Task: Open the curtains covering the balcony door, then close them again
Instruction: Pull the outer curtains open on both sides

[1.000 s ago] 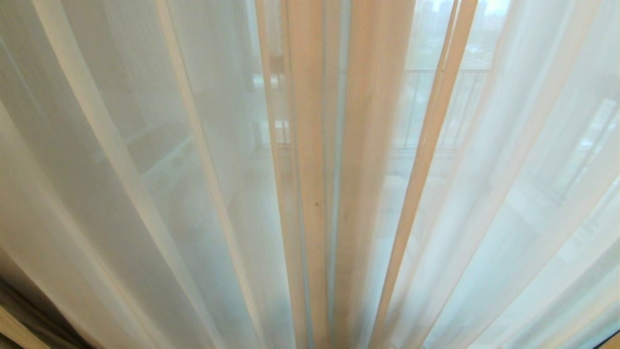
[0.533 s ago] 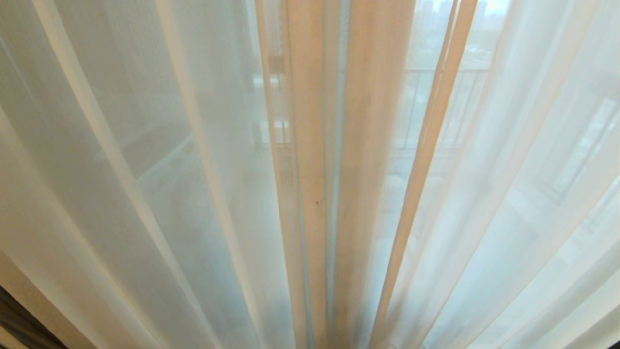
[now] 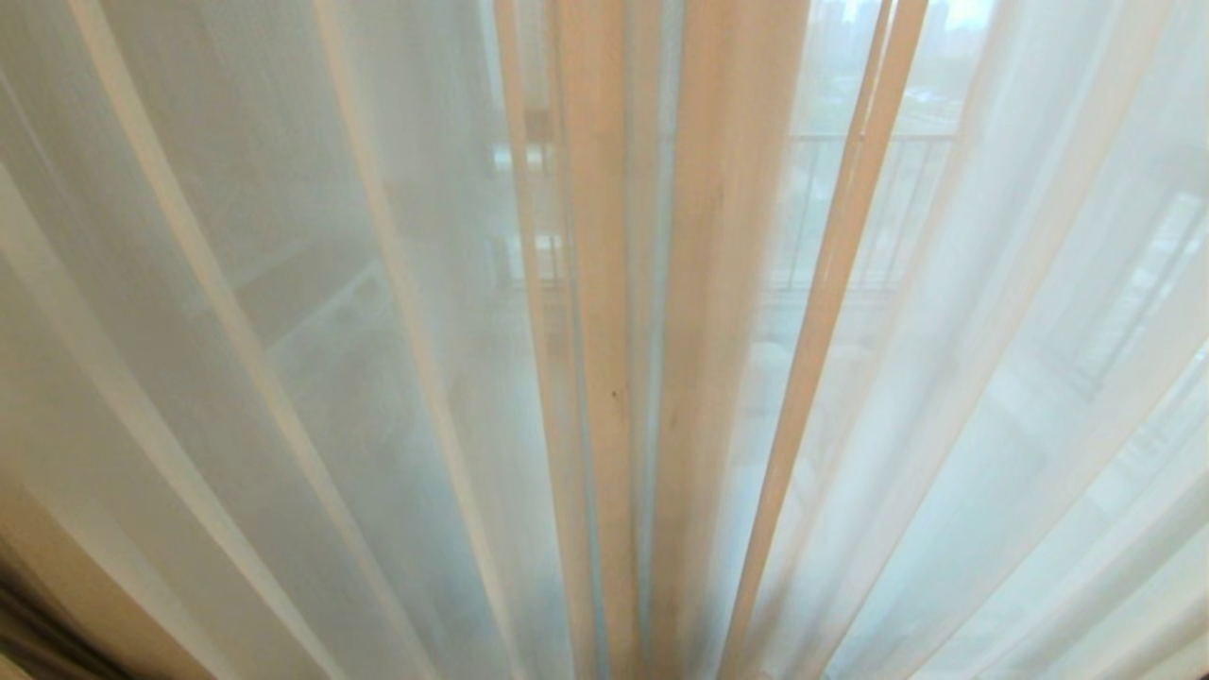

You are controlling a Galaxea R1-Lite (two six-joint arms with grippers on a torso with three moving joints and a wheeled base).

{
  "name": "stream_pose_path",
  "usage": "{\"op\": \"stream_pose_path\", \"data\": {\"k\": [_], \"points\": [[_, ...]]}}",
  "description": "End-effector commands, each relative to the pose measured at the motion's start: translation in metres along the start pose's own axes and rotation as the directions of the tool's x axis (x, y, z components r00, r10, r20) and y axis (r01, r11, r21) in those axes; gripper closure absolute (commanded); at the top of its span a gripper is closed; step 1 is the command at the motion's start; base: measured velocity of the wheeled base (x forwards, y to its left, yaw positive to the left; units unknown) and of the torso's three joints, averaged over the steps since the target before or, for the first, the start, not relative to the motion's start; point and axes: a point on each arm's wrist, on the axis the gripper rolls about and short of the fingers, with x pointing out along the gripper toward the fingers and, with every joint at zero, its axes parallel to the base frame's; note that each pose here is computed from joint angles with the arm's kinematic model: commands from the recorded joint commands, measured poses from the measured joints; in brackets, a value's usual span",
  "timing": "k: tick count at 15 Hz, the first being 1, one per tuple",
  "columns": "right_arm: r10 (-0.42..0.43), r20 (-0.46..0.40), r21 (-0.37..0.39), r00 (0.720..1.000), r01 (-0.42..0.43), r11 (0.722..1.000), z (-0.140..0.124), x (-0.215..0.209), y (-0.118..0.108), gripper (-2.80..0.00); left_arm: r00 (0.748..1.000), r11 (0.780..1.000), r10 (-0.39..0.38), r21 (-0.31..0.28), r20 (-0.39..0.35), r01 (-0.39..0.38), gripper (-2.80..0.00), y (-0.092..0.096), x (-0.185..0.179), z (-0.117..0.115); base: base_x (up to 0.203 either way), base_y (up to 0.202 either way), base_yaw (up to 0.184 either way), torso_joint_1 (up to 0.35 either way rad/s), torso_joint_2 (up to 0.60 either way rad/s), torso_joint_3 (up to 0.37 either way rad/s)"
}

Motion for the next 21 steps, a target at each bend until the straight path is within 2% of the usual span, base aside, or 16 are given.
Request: {"op": "stream_pose_path", "data": {"k": [1,21], "points": [[0.002,0.000,-0.001,1.000,-0.002,1.000,0.0000,0.0000,0.0000,0.00,1.000,1.000,0.005,-0.011,0.001,-0.005,0.00,0.0001,-0.0001,0.0000,0.000,0.000,0.000,0.000,0.00,0.000],[0.000,0.000,-0.001,1.000,0.000,1.000,0.0000,0.0000,0.0000,0.00,1.000,1.000,0.007,-0.013,0.002,-0.007,0.00,0.0001,-0.0001,0.0000,0.000,0.000,0.000,0.000,0.00,0.000]]}}
